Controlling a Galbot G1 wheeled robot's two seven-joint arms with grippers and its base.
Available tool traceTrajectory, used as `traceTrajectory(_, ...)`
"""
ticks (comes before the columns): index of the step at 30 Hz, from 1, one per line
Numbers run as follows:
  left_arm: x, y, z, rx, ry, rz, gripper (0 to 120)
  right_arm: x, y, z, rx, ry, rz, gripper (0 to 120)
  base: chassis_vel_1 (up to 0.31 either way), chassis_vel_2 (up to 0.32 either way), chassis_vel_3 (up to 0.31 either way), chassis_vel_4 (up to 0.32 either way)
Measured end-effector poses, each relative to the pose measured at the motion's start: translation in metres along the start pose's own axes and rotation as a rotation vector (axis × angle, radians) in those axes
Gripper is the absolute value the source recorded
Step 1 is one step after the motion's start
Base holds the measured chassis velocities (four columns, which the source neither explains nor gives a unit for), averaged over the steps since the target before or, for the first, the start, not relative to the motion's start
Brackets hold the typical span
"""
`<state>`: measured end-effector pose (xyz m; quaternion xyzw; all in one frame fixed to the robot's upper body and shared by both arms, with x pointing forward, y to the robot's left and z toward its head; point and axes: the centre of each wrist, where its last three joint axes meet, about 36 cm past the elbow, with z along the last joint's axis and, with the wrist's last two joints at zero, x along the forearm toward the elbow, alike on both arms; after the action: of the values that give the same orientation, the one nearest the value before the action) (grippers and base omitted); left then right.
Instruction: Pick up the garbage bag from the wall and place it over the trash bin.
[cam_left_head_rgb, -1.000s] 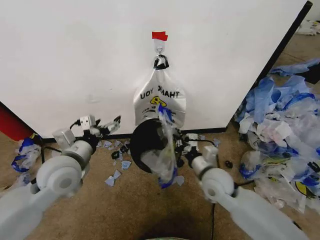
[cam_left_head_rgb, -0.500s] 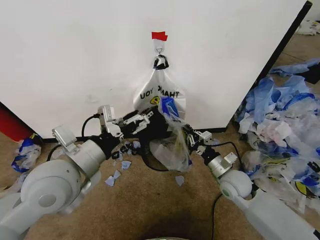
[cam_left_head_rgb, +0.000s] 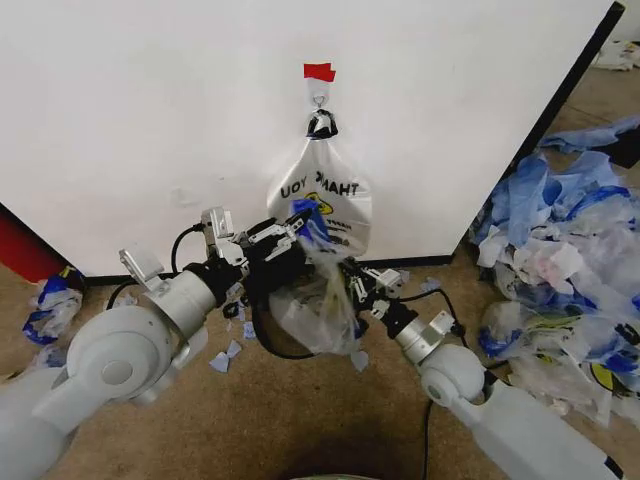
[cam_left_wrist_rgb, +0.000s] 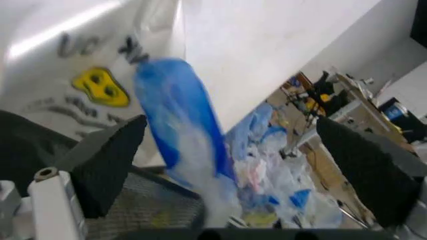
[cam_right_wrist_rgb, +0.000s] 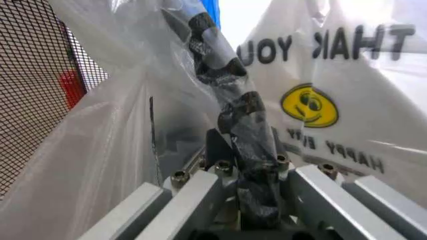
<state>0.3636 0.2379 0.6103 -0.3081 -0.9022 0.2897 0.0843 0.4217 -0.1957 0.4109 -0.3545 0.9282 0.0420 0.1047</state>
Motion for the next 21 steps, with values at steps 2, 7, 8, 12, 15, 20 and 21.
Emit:
traceTrajectory(2,-0.003,0.0,0.001,0.006,0.018,0.007,100,-0.001,0.0,0.002,0.002,0.006,-0.004,0,0.0,0.0,0.0,0.0)
traceTrajectory(7,-0.018,0.005,0.003,0.006,0.039,0.003,100,-0.004,-0.001,0.005,0.004,0.009,-0.004,0,0.0,0.0,0.0,0.0)
traceTrajectory(8,-0.02,0.006,0.003,0.004,0.04,-0.001,100,-0.005,-0.001,0.006,0.005,0.01,-0.003,0,0.0,0.0,0.0,0.0)
traceTrajectory(12,-0.026,0.011,0.002,-0.002,0.04,-0.02,100,-0.005,-0.003,0.008,0.007,0.015,0.004,0,0.0,0.0,0.0,0.0)
traceTrajectory(15,-0.028,0.013,0.001,0.003,0.041,-0.029,90,-0.004,-0.005,0.009,0.01,0.016,0.01,0,0.0,0.0,0.0,0.0)
traceTrajectory(20,-0.027,0.014,0.001,0.002,0.048,-0.036,73,-0.003,-0.009,0.009,0.018,0.016,0.02,0,0.0,0.0,0.0,0.0)
traceTrajectory(21,-0.027,0.014,0.001,0.002,0.049,-0.037,71,-0.003,-0.01,0.009,0.018,0.016,0.021,0,0.0,0.0,0.0,0.0)
